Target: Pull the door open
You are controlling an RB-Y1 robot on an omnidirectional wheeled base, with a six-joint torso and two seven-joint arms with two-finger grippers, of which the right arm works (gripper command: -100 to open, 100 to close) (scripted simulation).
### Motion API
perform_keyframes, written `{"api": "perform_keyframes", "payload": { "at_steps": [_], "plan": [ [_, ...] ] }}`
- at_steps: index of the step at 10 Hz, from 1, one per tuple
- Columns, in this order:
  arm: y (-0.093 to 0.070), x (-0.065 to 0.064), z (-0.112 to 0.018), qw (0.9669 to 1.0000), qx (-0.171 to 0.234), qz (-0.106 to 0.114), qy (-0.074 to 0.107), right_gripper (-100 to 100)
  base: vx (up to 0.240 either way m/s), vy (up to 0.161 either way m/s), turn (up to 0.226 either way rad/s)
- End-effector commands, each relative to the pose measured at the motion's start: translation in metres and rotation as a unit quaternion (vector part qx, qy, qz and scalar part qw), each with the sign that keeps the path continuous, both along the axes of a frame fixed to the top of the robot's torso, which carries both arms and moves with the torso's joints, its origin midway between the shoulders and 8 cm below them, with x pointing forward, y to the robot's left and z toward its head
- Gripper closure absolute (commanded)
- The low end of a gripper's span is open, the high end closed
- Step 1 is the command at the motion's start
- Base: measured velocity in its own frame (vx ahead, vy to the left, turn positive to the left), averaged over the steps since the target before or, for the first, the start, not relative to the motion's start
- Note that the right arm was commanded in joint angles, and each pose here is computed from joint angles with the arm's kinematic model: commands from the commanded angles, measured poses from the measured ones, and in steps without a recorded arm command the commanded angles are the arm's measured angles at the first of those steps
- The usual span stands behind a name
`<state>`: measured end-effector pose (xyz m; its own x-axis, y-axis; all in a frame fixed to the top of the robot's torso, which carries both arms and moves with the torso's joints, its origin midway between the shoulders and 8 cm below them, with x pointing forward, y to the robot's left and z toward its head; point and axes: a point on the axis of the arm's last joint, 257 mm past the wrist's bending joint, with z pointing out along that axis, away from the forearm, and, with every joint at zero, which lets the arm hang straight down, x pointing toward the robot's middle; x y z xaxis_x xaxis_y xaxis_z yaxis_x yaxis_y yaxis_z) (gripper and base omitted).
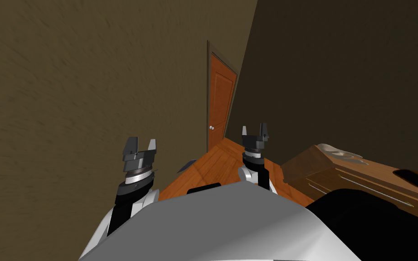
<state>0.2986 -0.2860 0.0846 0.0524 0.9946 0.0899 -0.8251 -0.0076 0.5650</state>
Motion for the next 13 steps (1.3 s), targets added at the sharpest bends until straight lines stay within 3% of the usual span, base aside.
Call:
{"api": "perform_keyframes", "payload": {
  "at_steps": [1,8,13],
  "plan": [
    [0.001,0.007,-0.008,0.9999,-0.010,-0.008,0.009,-100,0.034,-0.012,0.036],
    [0.007,0.039,-0.049,0.9957,-0.063,-0.044,0.052,-100,0.074,-0.039,0.039],
    [0.013,0.067,-0.089,0.9862,-0.115,-0.076,0.091,-100,0.075,-0.048,0.046]
  ]
}}
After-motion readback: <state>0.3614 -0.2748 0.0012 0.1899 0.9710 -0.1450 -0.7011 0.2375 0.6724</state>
